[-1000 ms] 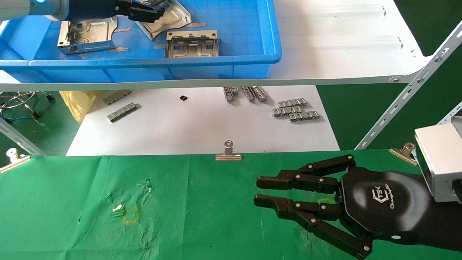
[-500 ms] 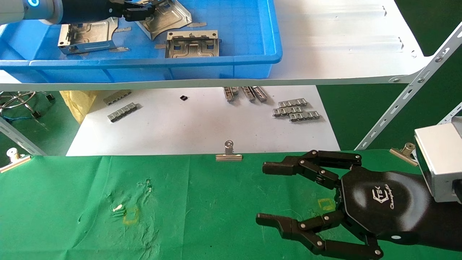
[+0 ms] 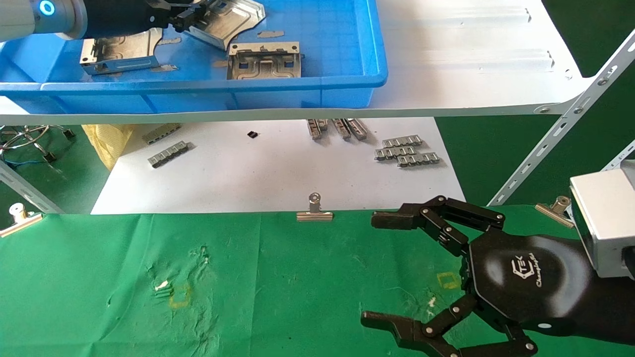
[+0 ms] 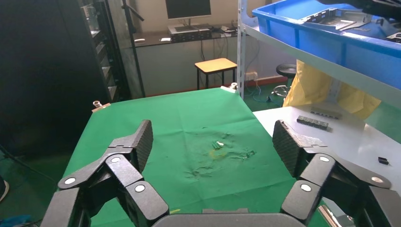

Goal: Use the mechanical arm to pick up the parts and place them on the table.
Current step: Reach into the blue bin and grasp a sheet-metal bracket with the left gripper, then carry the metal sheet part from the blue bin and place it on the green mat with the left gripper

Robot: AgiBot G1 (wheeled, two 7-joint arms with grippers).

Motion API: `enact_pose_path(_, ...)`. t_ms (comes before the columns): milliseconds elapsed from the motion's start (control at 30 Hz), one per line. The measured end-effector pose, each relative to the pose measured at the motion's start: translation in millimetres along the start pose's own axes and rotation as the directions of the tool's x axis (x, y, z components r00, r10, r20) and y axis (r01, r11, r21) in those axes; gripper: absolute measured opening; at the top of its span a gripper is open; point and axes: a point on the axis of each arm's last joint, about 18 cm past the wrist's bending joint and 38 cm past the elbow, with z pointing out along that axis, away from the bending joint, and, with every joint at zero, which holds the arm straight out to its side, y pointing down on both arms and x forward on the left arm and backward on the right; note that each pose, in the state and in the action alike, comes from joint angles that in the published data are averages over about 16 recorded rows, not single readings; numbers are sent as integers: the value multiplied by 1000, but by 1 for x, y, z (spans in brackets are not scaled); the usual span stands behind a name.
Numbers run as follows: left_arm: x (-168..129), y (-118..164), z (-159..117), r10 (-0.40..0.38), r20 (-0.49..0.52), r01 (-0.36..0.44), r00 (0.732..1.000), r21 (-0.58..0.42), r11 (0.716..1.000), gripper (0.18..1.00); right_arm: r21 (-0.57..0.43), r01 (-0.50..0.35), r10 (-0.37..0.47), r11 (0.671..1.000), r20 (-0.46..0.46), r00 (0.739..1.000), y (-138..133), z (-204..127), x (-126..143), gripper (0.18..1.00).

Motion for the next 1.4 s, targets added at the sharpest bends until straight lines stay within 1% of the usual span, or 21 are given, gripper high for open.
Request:
enact_pose_path(100,1,-10,-5,5,-28,-4,1000,34,999,329,0,0,0,1000,0,1000,0,0,0,911)
enact_pose_path(233,5,-24,-17,34,-99,-25,995,93,995,295,0,0,0,1000,0,1000,0,0,0,953)
enact_pose_path(367,14,-36,-34,94,-198,-61,976,162,985,275,0,0,0,1000,0,1000,0,0,0,978)
enact_pose_path(433,20,-41,-45,135,-252,-84,958,203,976,275,0,0,0,1000,0,1000,0,0,0,987)
enact_pose_path(500,27,-43,-57,182,-307,-107,934,245,964,275,0,0,0,1000,0,1000,0,0,0,993)
enact_pose_path(633,41,-42,-79,283,-396,-152,874,331,931,274,0,0,0,1000,0,1000,0,0,0,999)
enact_pose_path(767,50,-36,-98,368,-443,-186,818,402,897,274,0,0,0,1000,0,1000,0,0,0,1000)
enact_pose_path(933,56,-22,-118,444,-464,-221,766,459,861,273,0,0,0,1000,0,1000,0,0,0,1001)
enact_pose_path(1067,59,-4,-132,483,-475,-250,736,471,846,273,0,0,0,1000,0,1000,0,0,0,1001)
enact_pose_path(1233,65,31,-153,511,-503,-293,697,451,843,273,0,0,0,1000,0,1000,0,0,0,1001)
enact_pose_path(1400,71,82,-169,518,-552,-348,654,389,853,273,0,0,0,1000,0,1000,0,0,0,1001)
